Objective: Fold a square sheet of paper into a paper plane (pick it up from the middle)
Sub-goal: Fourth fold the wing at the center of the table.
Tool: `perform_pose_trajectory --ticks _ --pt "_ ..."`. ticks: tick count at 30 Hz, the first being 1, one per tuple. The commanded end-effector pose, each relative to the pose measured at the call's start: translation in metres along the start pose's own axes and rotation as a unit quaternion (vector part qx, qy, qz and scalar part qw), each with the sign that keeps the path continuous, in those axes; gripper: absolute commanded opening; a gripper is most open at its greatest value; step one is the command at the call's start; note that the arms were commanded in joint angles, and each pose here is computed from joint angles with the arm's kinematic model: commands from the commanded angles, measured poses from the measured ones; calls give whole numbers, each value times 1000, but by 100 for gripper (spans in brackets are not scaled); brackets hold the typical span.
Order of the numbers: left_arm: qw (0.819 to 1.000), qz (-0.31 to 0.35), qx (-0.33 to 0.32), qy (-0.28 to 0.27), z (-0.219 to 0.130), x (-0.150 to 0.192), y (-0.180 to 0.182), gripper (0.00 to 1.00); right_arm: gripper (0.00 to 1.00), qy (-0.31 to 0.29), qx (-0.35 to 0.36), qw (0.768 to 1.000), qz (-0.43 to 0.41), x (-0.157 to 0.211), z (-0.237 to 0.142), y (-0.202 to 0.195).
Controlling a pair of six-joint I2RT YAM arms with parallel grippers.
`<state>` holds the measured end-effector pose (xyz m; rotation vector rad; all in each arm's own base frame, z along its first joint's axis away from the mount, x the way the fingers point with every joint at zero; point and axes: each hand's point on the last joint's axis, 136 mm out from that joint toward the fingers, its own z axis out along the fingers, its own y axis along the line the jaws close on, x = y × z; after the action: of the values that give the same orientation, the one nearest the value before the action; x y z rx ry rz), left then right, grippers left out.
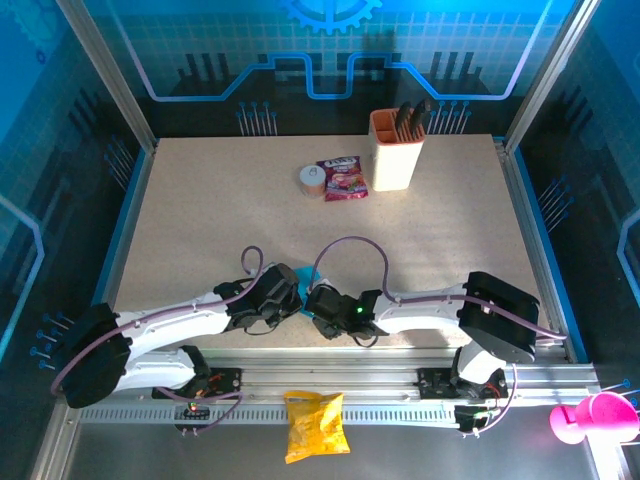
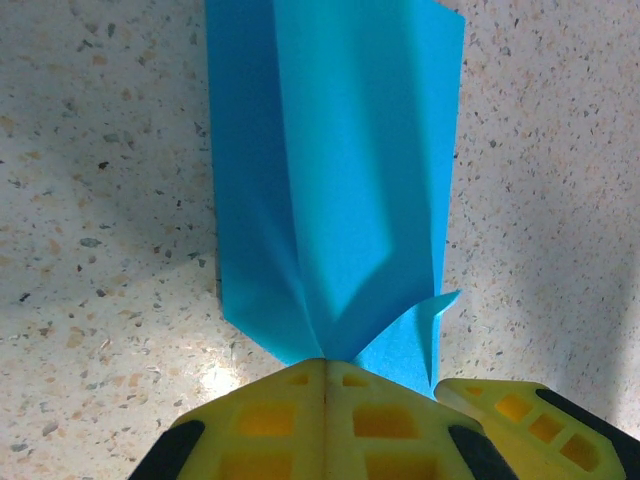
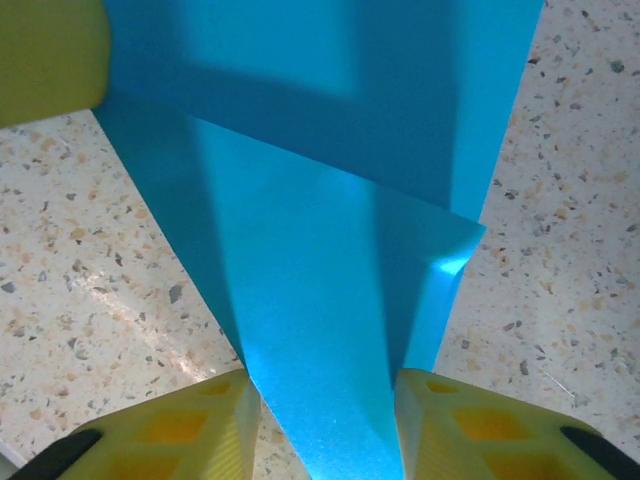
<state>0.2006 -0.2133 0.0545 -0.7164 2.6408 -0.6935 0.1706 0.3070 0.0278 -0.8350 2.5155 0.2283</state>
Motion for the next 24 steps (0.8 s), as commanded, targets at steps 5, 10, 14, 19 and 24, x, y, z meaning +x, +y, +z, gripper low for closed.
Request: perform_pose_trajectory --ticks 5,10,14,19,24 --pt "1000 -5 21 0 -8 -4 -15 0 32 -6 12 1000 3 -4 1 0" --pt "1000 -4 20 -1 -8 -4 -15 0 28 -7 9 1000 3 -4 1 1" --pt "1000 -3 20 -2 -9 -5 -15 0 27 -6 12 1000 4 -2 2 -2" --pt "1000 -2 23 -4 -11 -7 -18 0 16 -5 14 1000 6 0 3 -5" --pt "999 16 28 -18 -22 -16 -27 9 0 -2 5 1000 22 4 7 -10"
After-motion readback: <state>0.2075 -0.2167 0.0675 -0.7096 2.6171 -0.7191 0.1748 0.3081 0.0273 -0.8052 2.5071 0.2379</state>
